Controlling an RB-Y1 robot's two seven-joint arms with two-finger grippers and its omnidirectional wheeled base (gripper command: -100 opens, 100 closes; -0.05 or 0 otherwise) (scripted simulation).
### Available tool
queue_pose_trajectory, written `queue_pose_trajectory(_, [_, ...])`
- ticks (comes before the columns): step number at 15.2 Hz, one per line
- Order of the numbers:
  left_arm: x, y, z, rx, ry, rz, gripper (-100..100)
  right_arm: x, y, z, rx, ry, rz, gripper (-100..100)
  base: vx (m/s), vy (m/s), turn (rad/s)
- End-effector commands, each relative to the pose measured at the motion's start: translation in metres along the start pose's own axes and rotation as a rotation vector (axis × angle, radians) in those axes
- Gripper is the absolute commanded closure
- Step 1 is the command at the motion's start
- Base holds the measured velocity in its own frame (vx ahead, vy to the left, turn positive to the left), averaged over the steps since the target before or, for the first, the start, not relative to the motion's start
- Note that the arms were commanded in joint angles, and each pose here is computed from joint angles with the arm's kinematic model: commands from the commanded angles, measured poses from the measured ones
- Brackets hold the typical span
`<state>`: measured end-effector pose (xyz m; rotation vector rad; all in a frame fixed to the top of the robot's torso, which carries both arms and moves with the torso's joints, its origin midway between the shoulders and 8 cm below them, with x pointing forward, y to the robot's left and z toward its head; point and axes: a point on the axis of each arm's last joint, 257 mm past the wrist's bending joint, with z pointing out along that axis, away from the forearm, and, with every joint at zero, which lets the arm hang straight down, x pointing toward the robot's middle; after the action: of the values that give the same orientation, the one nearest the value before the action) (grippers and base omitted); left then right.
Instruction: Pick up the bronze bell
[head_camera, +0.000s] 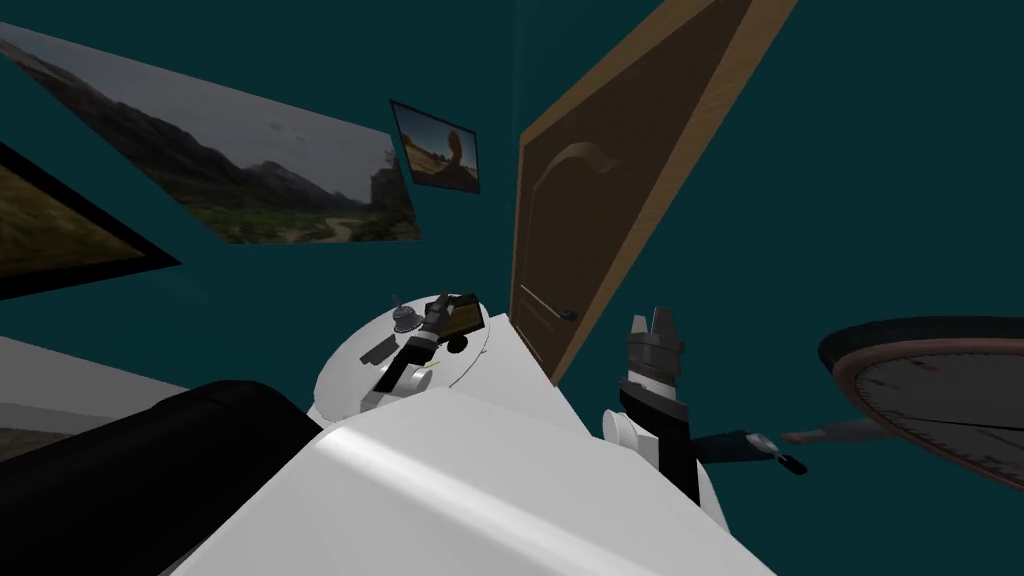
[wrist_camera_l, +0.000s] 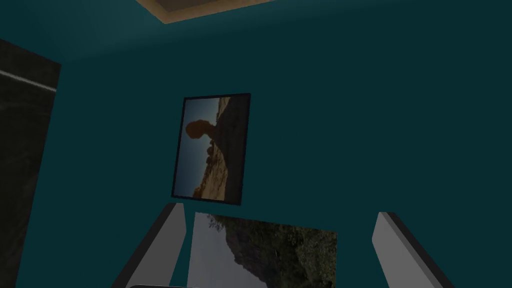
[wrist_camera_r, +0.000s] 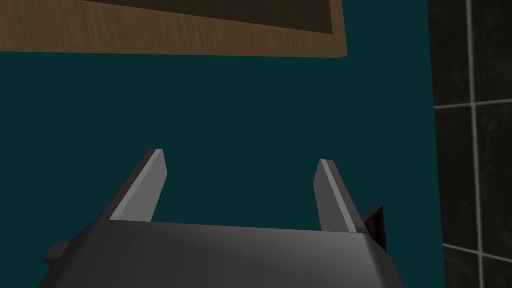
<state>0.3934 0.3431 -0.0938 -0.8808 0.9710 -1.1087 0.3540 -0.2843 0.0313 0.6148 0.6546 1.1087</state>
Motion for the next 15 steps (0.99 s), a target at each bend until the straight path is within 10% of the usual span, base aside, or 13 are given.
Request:
queue_pose_trajectory(1, [-0.005,0.007,0.003,-0.030,0.000,0.010,-100,0.000,0.000,0.000,0.000,0.000,0.000,0,0.002,0.001,-0.038])
queue_pose_trajectory(15, [-0.081,0.126,-0.030,-0.425,-0.050,0.133,-100,0.000,0.000,0.000,0.000,0.000,0.000,0,0.005,-0.002,-0.130])
